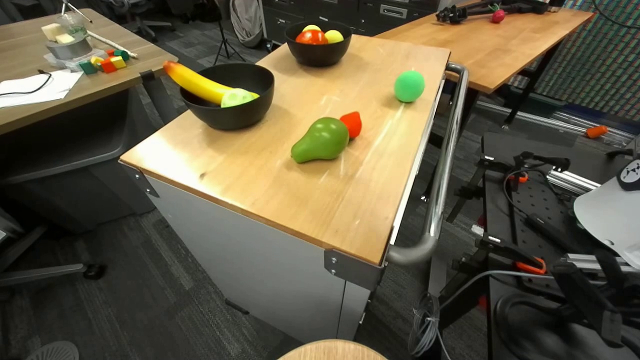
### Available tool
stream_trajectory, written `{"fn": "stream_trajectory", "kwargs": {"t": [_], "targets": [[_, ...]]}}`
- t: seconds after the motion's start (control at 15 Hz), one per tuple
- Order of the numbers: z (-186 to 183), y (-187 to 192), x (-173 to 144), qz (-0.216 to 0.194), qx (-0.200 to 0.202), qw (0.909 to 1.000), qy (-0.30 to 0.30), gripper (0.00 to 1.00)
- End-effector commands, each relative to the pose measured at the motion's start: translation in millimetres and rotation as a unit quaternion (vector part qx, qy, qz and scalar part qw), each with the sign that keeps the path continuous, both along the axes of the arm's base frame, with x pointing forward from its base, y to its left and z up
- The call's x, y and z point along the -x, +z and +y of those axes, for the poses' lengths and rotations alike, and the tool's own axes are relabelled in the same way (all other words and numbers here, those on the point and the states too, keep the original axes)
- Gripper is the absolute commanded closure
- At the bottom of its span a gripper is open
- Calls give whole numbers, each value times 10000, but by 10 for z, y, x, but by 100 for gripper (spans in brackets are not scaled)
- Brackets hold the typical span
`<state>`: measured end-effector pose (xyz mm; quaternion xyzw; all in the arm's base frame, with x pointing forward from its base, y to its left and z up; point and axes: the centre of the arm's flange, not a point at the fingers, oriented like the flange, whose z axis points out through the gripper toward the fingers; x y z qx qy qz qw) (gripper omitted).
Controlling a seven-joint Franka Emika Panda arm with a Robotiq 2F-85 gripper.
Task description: Pick up the fruit toys from the top of the cabinet and put them in the two black bowls.
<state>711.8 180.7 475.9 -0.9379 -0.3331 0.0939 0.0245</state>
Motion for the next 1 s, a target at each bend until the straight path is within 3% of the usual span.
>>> {"fn": "stream_trajectory", "kwargs": {"t": [0.0, 0.07, 0.2, 0.4, 0.47, 0.8, 0.93], "targets": [[98, 126, 786, -276, 494, 9970, -523, 0], [142, 185, 828, -282, 707, 9940, -784, 0], [206, 266, 929, -106, 688, 9925, -1008, 0], [261, 279, 1055, -25, 377, 9973, -630, 0], [450, 466, 368, -98, 531, 9955, -773, 0], [488, 471, 407, -31, 497, 9964, -690, 0], [532, 599, 352, -717, 580, 9890, -1156, 0]]}}
